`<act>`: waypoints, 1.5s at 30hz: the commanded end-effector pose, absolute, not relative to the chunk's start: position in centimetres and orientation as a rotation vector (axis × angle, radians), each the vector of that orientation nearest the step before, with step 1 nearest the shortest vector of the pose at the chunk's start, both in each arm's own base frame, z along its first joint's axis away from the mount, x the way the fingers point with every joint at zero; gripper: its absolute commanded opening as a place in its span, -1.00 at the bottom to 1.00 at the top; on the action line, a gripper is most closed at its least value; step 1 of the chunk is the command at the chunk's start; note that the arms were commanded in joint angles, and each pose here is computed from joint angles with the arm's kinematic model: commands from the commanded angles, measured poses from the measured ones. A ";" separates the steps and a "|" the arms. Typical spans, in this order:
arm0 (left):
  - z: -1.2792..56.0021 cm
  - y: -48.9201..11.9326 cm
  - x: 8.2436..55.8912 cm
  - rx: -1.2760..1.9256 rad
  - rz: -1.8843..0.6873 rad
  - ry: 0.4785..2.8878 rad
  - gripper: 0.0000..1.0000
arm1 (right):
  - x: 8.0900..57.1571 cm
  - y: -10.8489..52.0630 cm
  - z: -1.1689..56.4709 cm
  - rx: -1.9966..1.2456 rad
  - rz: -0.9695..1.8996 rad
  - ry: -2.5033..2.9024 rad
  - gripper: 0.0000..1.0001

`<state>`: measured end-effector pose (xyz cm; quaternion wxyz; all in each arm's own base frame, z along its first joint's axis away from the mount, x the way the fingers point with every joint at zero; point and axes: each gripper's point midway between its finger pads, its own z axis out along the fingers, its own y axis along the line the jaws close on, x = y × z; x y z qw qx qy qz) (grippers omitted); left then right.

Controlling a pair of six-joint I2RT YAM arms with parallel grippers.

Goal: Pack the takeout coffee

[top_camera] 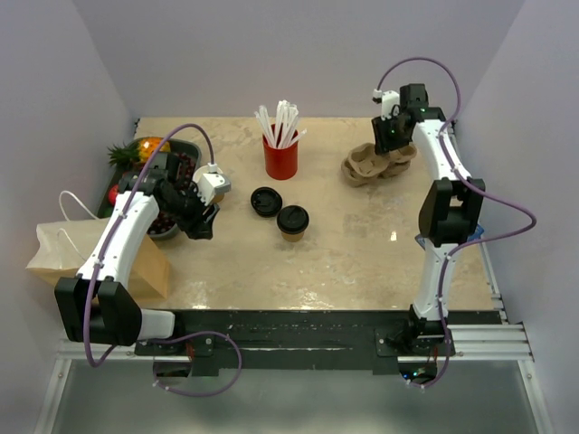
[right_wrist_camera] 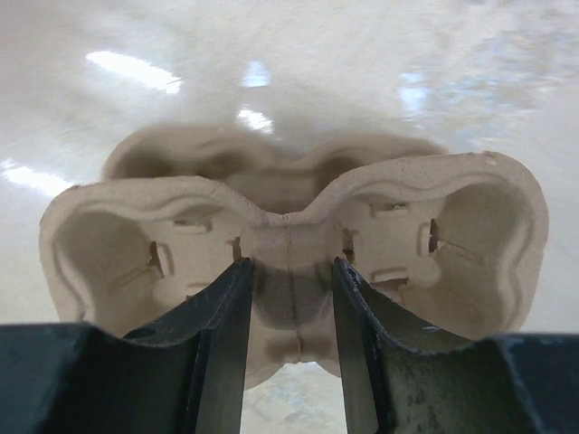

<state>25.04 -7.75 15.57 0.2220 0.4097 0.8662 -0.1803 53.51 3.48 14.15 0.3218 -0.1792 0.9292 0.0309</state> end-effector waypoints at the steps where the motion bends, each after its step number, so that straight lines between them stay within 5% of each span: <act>1: 16.3 -8.2 25.4 1.151 -0.513 2.325 0.06 | 51.7 8.1 19.5 -0.550 0.442 2.351 -1.00; 4: 16.2 -8.3 25.3 1.151 -0.516 2.325 0.06 | 53.6 5.6 19.1 -0.583 -0.007 2.327 -1.00; 12: 16.4 -8.3 25.2 1.148 -0.516 2.322 0.05 | 52.1 6.9 19.6 -0.558 0.191 2.363 -1.00; 26: 23.0 -10.0 26.8 1.161 -0.493 2.059 0.02 | 38.1 8.8 18.3 -1.164 0.305 2.231 -1.00; 35: 25.1 -11.1 27.2 1.183 -0.506 1.975 0.02 | 29.1 3.4 11.5 -1.750 0.019 2.037 -1.00; 39: 27.0 -11.8 26.8 1.254 -0.484 1.902 0.05 | 28.8 2.7 10.5 -1.833 -0.100 1.913 -1.00; 45: 29.0 -10.7 26.6 1.302 -0.378 1.888 0.06 | 28.3 2.8 9.0 -1.821 -0.059 1.957 -0.48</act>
